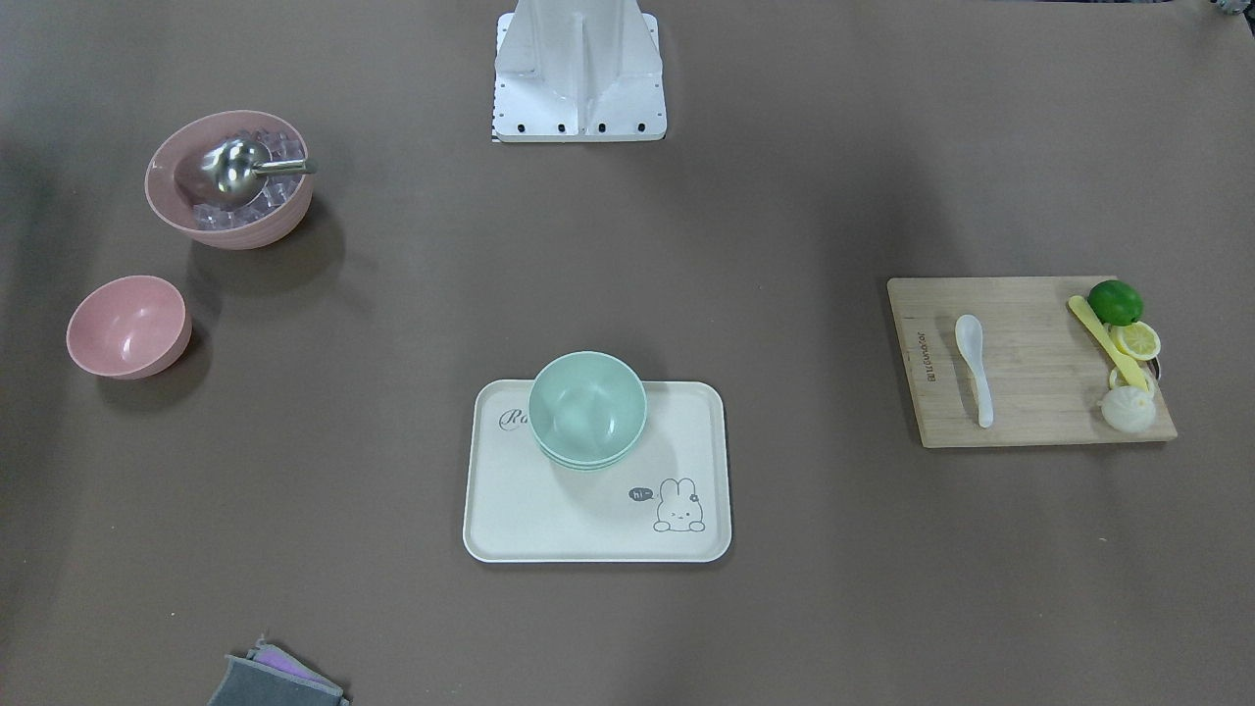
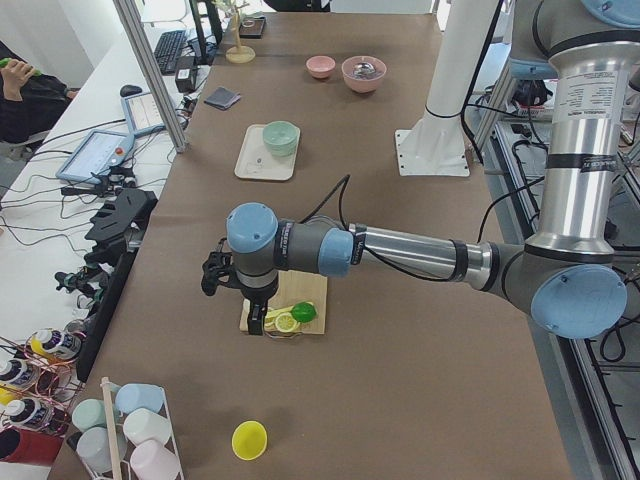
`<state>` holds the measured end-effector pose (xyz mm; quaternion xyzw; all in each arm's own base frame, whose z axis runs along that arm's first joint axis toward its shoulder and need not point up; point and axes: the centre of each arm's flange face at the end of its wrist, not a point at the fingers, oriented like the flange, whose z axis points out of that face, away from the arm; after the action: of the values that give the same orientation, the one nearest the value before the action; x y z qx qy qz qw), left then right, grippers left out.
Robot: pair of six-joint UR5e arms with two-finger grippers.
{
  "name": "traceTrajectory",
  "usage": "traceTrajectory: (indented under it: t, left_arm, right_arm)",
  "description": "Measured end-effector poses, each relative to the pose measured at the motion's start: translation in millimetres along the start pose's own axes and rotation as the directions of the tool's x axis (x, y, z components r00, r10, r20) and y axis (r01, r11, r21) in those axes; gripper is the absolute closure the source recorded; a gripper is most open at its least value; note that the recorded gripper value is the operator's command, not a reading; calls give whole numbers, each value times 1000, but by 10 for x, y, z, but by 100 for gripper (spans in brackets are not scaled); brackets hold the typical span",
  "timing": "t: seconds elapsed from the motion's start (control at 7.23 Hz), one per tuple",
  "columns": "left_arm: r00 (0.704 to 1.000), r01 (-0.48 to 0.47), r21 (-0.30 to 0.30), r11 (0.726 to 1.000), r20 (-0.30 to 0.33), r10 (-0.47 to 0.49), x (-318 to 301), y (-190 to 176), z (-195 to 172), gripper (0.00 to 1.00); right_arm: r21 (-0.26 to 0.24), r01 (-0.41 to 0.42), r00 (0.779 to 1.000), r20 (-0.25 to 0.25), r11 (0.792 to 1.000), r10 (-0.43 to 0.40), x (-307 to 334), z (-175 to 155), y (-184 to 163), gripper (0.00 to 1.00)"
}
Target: Stack pink bowl on green and place spoon
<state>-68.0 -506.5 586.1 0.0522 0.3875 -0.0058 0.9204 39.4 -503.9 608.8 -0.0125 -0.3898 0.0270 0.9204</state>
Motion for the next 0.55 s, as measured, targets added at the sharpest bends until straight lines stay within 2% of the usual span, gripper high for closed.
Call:
traceTrajectory:
  t: [0.28,0.55]
  left_arm:
    - [999,-43,36,998,-4,43,79,-43,-41,2]
    - [989,-147,96,984,-8,149,305,-137,-20,2]
  right_arm:
    - [6,7,1000,12,1000,-7,-47,-35,1,0]
    - [18,26,999,23,1000,-27,-144,-87,-38,0]
